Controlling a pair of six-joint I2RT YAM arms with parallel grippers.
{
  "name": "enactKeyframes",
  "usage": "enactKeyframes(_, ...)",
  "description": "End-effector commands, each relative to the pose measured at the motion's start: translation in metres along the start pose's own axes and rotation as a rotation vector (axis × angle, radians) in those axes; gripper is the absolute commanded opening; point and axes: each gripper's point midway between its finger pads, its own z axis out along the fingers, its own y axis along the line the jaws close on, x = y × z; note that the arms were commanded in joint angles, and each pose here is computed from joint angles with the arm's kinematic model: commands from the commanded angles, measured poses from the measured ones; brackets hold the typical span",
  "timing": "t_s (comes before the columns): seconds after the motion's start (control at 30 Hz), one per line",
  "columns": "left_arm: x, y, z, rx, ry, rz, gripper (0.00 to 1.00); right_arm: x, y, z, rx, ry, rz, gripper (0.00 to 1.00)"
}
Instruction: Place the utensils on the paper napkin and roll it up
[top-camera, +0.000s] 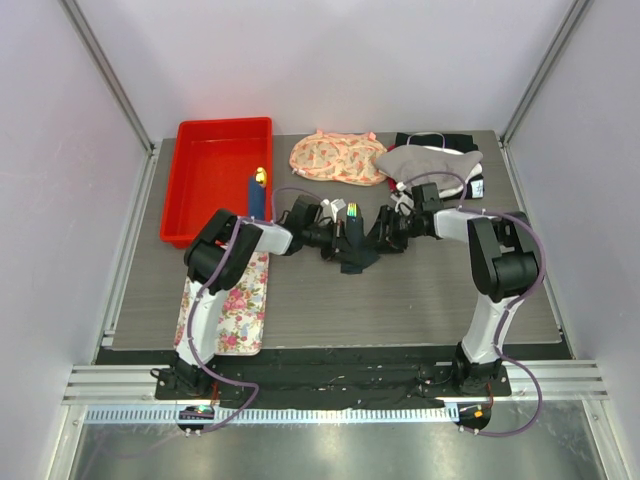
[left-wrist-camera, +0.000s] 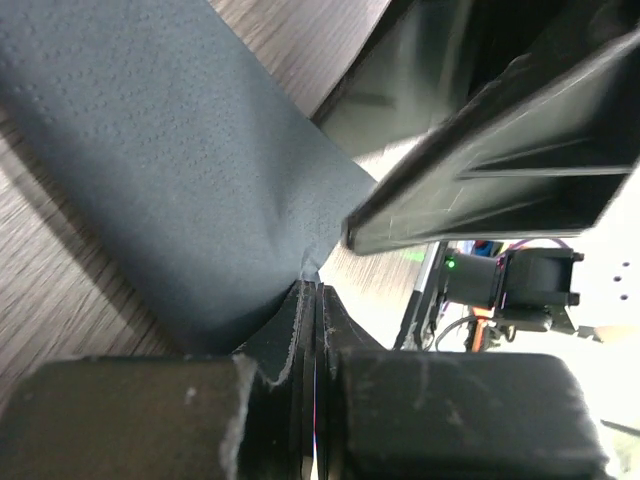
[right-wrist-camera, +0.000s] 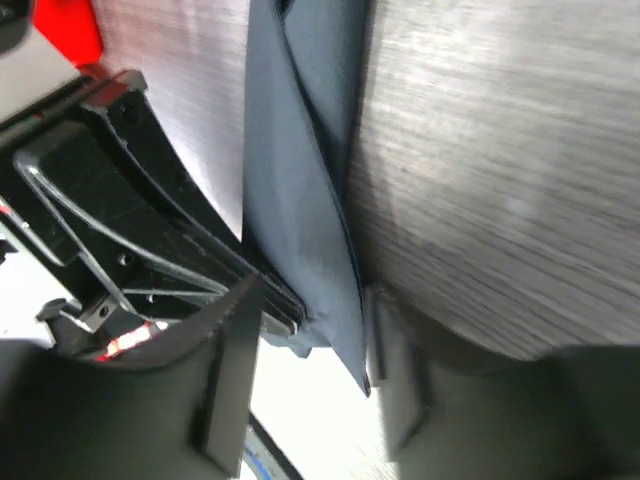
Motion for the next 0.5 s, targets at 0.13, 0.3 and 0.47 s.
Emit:
enactKeyframes(0.13,0.047,0.064,-0.003,-0.216,0.111,-0.064,0.0,-0.031,-0.034,-0.004,0.181,-0.05,-0.072,0.65)
enactKeyframes(0.3,0.045,0.063,-0.003,-0.211,0.111,-0.052,0.0,-0.03,-0.04,0.016,0.193,-0.014,-0.069,0.63)
enactKeyframes(0.47,0.044,0.062,-0.004,-0.212,0.109,-0.039,0.0,-0.021,-0.043,0.031,0.195,0.014,-0.04,0.63)
